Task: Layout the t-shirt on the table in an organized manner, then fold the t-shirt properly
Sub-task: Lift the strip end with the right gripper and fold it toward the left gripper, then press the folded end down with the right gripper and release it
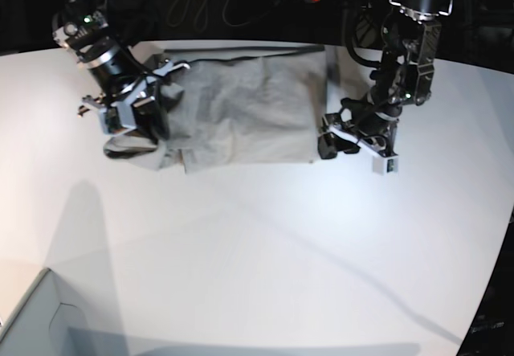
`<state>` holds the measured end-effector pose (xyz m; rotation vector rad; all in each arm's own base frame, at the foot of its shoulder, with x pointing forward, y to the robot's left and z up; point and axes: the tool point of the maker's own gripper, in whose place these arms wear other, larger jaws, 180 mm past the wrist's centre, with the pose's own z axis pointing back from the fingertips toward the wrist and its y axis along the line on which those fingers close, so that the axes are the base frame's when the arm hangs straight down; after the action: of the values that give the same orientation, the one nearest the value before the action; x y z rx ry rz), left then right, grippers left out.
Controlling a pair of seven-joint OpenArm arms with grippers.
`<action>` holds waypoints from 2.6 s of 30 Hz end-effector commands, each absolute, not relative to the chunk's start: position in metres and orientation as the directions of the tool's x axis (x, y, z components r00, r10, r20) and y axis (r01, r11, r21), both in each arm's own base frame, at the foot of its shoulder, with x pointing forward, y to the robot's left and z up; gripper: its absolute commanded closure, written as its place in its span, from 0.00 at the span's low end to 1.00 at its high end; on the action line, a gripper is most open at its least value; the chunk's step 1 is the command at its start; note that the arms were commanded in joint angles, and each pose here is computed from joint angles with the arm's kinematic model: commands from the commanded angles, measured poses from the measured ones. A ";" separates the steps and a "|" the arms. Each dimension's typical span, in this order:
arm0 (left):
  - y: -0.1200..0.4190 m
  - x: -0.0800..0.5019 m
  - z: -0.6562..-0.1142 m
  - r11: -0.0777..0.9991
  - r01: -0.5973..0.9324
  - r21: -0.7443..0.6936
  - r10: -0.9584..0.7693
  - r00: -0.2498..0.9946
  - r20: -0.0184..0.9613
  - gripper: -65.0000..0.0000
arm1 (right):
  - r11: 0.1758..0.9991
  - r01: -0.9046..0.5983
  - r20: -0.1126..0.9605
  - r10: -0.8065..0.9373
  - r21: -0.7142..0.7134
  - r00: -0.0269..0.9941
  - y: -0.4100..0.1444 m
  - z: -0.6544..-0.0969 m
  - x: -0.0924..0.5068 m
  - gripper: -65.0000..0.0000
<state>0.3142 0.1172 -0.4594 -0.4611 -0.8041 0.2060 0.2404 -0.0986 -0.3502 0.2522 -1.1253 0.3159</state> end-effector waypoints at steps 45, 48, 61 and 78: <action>0.144 0.286 -0.476 0.915 0.004 -0.403 0.275 0.724 0.633 0.76 | 0.529 -0.843 0.934 0.342 -0.097 0.108 0.107 -0.333 0.244 1.00; 0.128 0.291 -0.474 0.916 0.070 -0.396 0.221 0.736 0.640 0.85 | 0.480 -0.870 0.925 0.370 -0.109 0.089 0.118 -0.335 0.235 1.00; 0.157 0.290 -0.472 0.940 0.103 -0.324 0.134 0.764 0.631 0.83 | 0.442 -0.878 0.861 0.504 -0.185 0.073 0.117 -0.342 0.256 1.00; 0.266 0.288 -0.454 0.968 -0.099 -0.232 0.229 0.733 0.641 0.70 | 0.404 -0.905 0.833 0.540 -0.134 0.118 0.123 -0.372 0.244 0.75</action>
<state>0.2788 0.2593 -0.4645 -0.1939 -0.6914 0.1866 0.2367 0.1130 -0.3904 0.4320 -0.8929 1.1120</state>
